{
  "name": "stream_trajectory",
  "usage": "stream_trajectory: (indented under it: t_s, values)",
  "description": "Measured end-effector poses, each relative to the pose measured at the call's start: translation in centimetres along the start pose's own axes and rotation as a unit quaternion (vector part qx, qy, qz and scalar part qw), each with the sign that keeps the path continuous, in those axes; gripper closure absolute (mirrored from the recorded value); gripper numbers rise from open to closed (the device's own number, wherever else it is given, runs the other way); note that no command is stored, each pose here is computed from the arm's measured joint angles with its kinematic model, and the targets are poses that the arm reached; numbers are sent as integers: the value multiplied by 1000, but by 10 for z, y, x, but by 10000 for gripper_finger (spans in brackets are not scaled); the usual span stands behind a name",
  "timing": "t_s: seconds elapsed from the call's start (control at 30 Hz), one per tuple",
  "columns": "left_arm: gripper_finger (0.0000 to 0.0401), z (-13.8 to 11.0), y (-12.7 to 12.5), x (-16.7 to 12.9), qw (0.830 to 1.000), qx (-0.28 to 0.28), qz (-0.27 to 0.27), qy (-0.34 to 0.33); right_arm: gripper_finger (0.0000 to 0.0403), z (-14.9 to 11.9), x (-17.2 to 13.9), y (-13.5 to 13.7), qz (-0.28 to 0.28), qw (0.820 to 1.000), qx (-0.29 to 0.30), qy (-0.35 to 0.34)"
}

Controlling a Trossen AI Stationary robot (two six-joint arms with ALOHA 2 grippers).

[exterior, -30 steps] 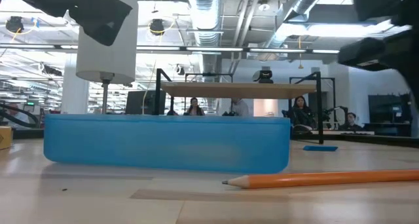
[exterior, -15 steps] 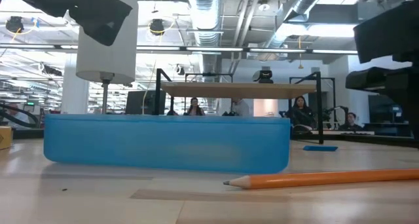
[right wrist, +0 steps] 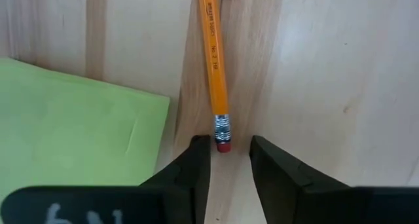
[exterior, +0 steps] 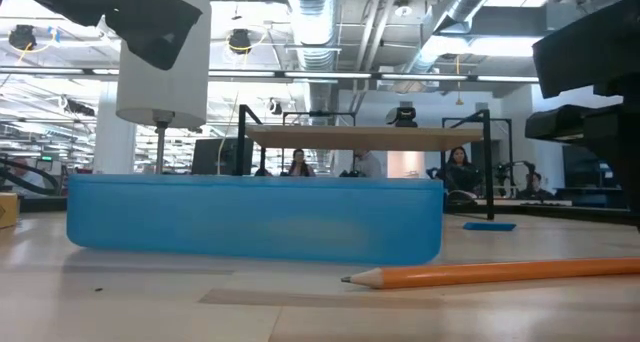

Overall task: Pack school essentials
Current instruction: Put the orange pencil into the blue supply box

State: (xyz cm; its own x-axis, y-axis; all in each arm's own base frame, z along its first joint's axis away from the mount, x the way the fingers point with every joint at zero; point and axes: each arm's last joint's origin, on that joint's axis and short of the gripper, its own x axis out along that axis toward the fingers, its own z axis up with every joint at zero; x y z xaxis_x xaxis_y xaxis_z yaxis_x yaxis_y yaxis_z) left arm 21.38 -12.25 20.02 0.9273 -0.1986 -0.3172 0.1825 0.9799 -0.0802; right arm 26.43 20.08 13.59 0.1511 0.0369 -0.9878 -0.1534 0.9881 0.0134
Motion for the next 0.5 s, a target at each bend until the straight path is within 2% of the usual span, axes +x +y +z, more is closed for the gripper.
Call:
stream_trajectory:
  t_s: [0.5]
  values:
    - [292,0,0,0,1000,0,0,0,268,2,1,1,9,1000,10,-6]
